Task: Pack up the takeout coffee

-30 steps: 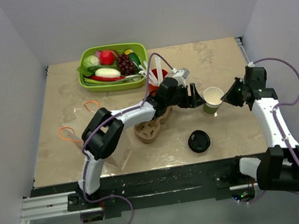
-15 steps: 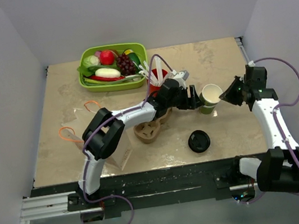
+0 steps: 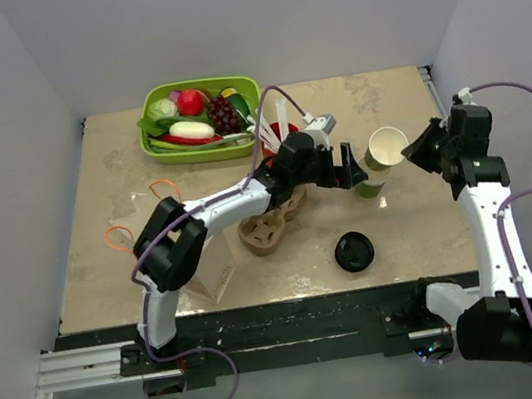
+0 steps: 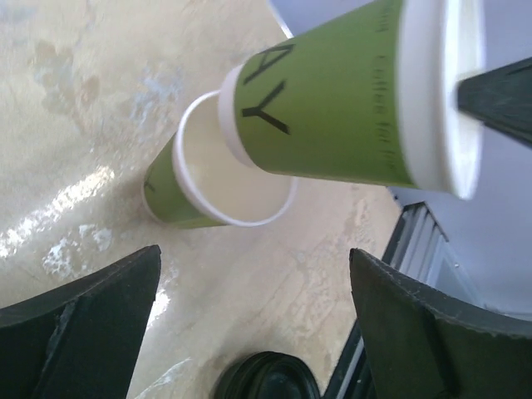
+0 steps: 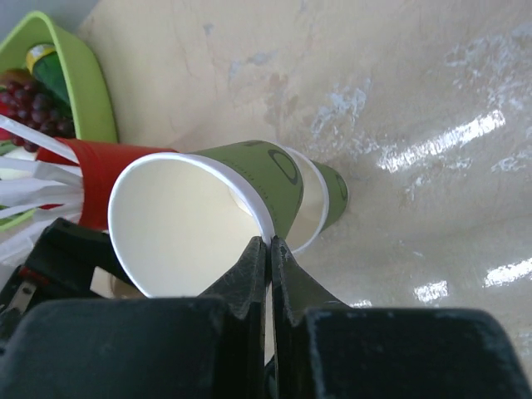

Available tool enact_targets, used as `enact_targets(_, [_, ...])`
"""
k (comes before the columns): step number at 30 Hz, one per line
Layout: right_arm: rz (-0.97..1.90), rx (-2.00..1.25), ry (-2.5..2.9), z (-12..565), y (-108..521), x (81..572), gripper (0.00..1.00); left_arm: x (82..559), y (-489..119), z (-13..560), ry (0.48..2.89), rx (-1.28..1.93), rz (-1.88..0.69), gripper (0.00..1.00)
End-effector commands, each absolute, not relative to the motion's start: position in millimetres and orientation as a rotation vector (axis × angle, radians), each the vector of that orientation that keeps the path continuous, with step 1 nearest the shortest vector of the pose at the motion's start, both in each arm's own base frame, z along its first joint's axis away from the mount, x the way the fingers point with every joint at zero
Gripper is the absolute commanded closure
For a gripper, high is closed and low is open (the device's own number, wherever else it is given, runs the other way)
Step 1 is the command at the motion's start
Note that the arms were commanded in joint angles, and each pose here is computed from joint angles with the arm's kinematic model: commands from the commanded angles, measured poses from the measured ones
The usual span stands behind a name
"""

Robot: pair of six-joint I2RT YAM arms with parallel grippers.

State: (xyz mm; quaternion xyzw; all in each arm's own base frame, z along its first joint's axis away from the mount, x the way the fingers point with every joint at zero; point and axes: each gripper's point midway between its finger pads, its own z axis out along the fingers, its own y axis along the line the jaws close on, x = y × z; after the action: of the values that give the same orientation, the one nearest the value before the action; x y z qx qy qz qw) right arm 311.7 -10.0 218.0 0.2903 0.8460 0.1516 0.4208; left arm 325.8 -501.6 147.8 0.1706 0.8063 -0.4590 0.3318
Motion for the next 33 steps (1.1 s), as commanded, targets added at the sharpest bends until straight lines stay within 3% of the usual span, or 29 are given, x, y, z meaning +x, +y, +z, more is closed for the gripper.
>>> enact_targets(1, [0.320,0.685,2.015,259.2,-19.3,313.2,1.00,318.7,-492.7,248.5,1.868,0.506,-1.234,0.00])
enact_targets(9, [0.469,0.468,2.038,277.9,15.0,306.5,1.00,307.9,-443.9,289.1,1.785,0.514,-1.082,0.00])
enact_targets(13, [0.338,0.309,2.168,259.6,37.9,305.1,1.00,306.3,-405.9,338.8,1.651,0.450,-0.985,0.00])
enact_targets(18, [0.405,0.077,2.292,233.1,96.4,301.5,1.00,303.9,-371.3,365.6,1.582,0.407,-0.878,0.00])
enact_targets(33, [0.261,0.004,2.481,146.1,128.2,320.3,1.00,302.2,-309.4,337.8,1.615,0.333,-0.706,0.00])
